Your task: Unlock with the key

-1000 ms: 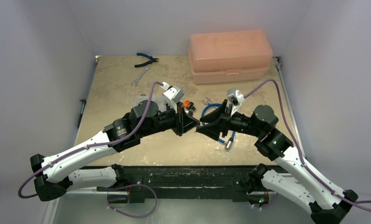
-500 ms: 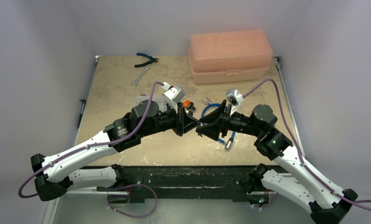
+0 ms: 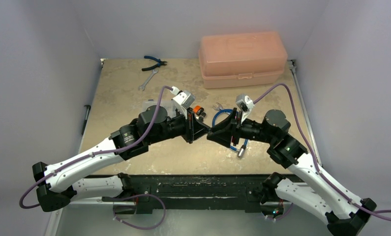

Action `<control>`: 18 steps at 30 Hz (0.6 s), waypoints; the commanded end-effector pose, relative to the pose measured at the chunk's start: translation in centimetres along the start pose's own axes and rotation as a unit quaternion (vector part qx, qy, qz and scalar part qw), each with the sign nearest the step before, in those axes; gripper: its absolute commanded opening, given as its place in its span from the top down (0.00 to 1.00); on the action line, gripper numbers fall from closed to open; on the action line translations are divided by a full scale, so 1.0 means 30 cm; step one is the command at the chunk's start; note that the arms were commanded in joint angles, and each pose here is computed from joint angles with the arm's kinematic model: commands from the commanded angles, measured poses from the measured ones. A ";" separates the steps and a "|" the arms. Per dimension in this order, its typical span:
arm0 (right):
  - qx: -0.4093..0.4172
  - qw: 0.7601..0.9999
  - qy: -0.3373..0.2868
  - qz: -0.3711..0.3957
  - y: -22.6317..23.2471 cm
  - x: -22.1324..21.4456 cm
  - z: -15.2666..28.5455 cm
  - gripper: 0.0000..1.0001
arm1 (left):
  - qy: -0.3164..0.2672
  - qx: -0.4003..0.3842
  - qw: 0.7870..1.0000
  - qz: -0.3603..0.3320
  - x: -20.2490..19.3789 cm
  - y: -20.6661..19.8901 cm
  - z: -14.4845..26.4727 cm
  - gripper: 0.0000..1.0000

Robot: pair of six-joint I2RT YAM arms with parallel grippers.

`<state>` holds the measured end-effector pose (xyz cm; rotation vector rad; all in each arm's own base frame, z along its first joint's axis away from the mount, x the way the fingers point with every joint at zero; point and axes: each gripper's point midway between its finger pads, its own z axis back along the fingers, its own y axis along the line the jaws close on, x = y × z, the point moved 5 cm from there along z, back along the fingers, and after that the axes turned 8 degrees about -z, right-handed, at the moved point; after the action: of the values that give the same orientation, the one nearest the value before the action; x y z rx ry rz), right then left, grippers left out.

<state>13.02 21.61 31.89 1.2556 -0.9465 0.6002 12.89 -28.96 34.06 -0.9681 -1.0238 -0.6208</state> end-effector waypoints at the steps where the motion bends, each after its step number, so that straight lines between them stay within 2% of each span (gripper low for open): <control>1: 0.012 1.000 0.003 0.009 0.006 -0.002 -0.004 0.57 | -0.053 -0.020 0.998 -0.003 0.099 -0.036 0.026 1.00; 9: 0.016 1.000 0.009 0.006 0.003 -0.009 -0.009 0.58 | -0.053 -0.018 0.998 -0.003 0.095 -0.033 0.027 1.00; 11: 0.017 1.000 0.010 0.006 0.004 -0.009 -0.009 0.61 | -0.053 -0.017 0.998 -0.003 0.095 -0.032 0.027 1.00; 14: 0.018 1.000 0.012 0.005 0.002 -0.013 -0.011 0.70 | -0.053 -0.016 0.998 -0.003 0.094 -0.031 0.026 1.00; 18: 0.020 1.000 0.014 0.004 0.003 -0.015 -0.011 0.91 | -0.053 -0.014 0.998 -0.003 0.092 -0.028 0.027 1.00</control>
<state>12.99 21.86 31.29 1.2582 -0.9110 0.6141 12.88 -28.92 34.11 -0.9686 -1.0254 -0.6201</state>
